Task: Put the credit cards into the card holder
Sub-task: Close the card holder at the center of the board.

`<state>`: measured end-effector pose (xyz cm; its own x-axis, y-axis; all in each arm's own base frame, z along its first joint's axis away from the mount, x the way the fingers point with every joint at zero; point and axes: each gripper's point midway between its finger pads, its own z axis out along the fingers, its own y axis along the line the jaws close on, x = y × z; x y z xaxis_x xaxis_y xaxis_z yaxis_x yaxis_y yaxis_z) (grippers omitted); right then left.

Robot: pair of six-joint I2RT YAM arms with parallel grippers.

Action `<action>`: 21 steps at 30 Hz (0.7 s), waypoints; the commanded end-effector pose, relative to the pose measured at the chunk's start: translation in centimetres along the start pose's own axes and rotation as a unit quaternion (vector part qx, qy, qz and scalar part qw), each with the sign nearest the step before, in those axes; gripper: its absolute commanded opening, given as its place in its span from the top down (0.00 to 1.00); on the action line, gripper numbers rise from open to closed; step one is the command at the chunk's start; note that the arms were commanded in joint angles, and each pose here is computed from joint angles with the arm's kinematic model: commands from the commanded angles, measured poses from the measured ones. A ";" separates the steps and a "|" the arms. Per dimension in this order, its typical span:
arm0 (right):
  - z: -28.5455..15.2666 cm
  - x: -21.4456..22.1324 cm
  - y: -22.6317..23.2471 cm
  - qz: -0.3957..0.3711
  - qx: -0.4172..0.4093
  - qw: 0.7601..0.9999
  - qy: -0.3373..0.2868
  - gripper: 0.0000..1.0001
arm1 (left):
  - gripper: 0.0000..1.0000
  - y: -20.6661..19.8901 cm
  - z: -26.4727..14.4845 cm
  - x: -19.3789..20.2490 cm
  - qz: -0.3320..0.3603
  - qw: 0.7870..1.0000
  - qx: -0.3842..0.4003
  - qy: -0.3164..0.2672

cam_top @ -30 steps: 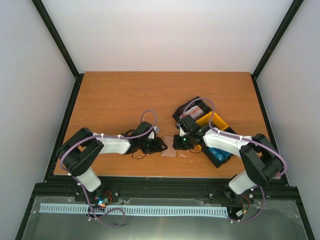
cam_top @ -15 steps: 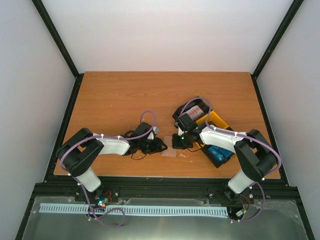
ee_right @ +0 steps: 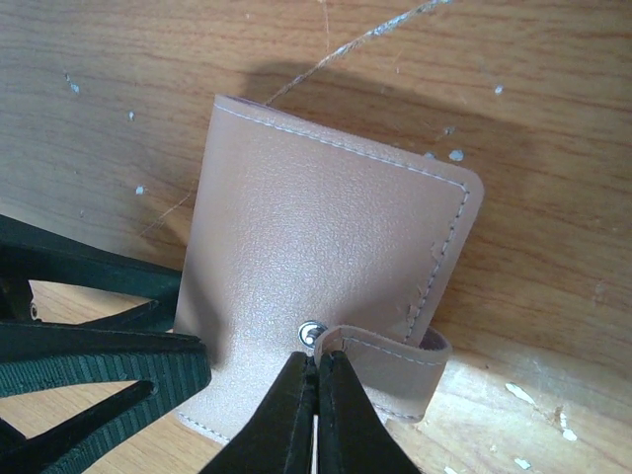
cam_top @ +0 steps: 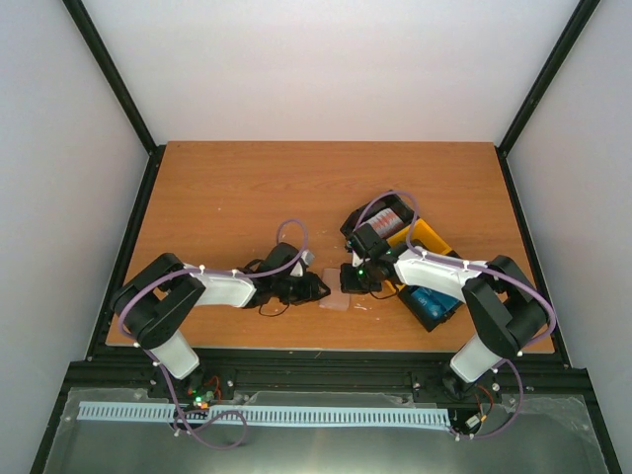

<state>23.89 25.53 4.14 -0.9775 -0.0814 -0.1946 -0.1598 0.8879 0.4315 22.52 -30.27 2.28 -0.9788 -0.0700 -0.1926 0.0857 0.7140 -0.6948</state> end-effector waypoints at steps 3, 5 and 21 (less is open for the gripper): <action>0.7 -0.8 0.1 0.005 0.000 1.000 -0.003 0.97 | 0.64 6.4 0.4 3.9 -0.041 0.992 -0.106 0.052; 0.8 -0.8 0.1 0.006 -0.001 1.000 -0.002 0.97 | 0.64 6.4 0.4 3.9 -0.041 0.992 -0.106 0.052; 0.7 -1.8 0.4 0.010 0.006 1.000 -0.010 0.96 | 0.67 6.6 0.6 4.0 -0.038 0.992 -0.105 0.055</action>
<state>24.69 26.19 3.82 -0.9796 -0.0784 -0.1849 -0.1523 0.8902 0.4294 22.59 -30.35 2.29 -0.9780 -0.0703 -0.1963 0.0893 0.7093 -0.6992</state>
